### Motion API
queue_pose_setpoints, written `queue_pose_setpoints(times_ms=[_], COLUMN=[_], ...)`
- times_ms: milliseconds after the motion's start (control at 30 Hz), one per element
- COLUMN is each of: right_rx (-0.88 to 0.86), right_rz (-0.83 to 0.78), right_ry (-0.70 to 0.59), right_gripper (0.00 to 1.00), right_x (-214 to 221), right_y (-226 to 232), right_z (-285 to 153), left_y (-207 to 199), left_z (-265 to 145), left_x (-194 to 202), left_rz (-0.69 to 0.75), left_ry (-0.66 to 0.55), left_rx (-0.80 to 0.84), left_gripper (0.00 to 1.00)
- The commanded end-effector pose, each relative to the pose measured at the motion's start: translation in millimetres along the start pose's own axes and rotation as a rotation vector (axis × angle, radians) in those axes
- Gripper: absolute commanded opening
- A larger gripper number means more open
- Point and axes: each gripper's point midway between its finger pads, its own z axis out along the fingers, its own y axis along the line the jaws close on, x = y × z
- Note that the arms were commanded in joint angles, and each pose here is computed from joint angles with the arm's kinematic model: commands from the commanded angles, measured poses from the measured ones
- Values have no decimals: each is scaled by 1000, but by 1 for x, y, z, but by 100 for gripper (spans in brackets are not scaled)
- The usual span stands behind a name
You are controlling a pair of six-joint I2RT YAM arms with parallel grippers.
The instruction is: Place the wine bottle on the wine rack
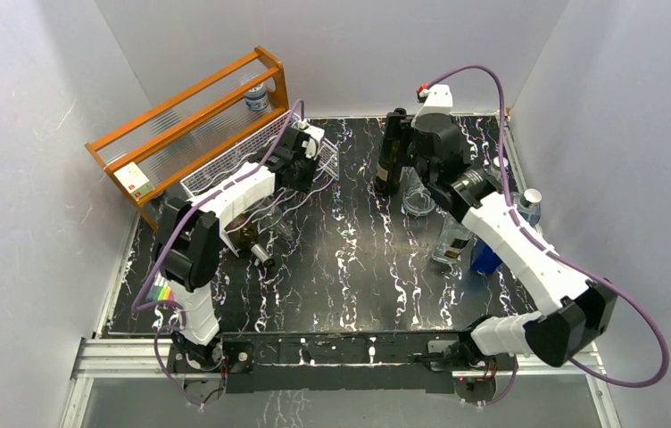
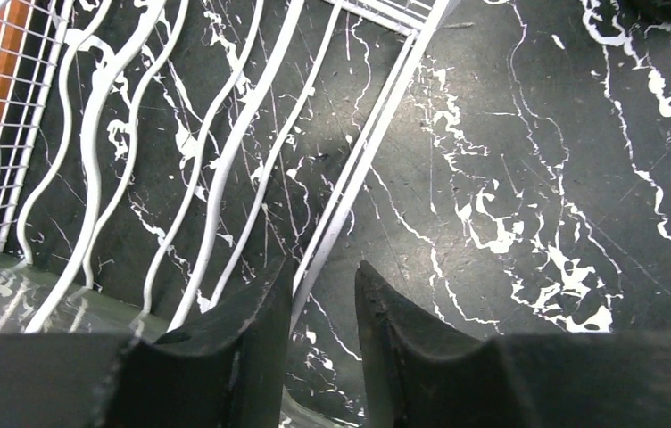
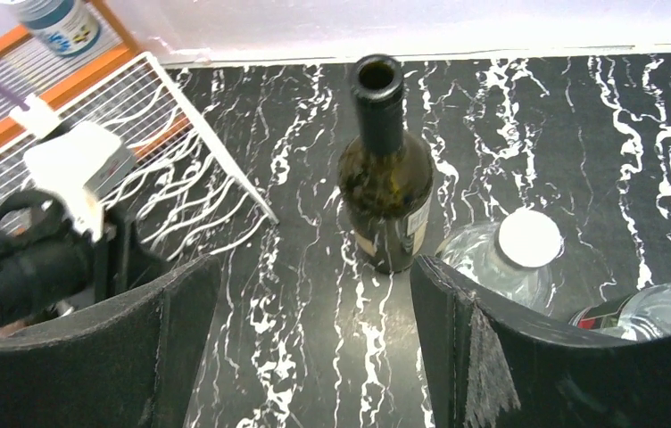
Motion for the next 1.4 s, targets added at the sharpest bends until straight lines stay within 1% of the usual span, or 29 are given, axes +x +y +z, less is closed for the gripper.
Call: queue_pose_setpoints(times_ms=[0,133,233,333,433,533,600,833,1000,1100,1200,1267,1367], right_rx=[37,41,37,28,20,18,13,80,74,61,47,21,-28], right_rz=[15,10,1,-13,-39,-90,-129,-221,-225,-227,-225,-223,-214], right_ry=[-52,-28,-14,-12,-10,-14,-17,-7,32,44,43,35,32], right_gripper=[87,87,85,85,82,77,74,68,63,54,41,29,18], right_x=[-31,-31,-30,-30,-30,-28,-27,-30,-21,-14,-14,-17,-21], right_y=[-8,-15,-19,-19,-19,-18,-17,-28,-33,-32,-30,-25,-17], right_z=[16,36,48,58,70,83,91,115,130,134,132,128,119], left_y=[-19,-28,-41,-46,-45,-40,-40,-44,-44,-45,-45,-44,-46], left_z=[-20,-34,-48,-58,-64,-68,-75,-112,-143,-160,-175,-186,-195], left_x=[8,10,9,7,2,-6,-15,-44,-55,-58,-60,-62,-64], left_rz=[11,4,-6,-26,-37,-46,-55,-92,-126,-147,-165,-181,-199], left_ry=[13,11,-1,-15,-33,-59,-85,-210,-302,-342,-383,-420,-461], left_rx=[109,169,244,276,267,239,238,277,296,311,322,328,345], left_gripper=[26,21,19,21,32,49,56,65,72,74,76,77,79])
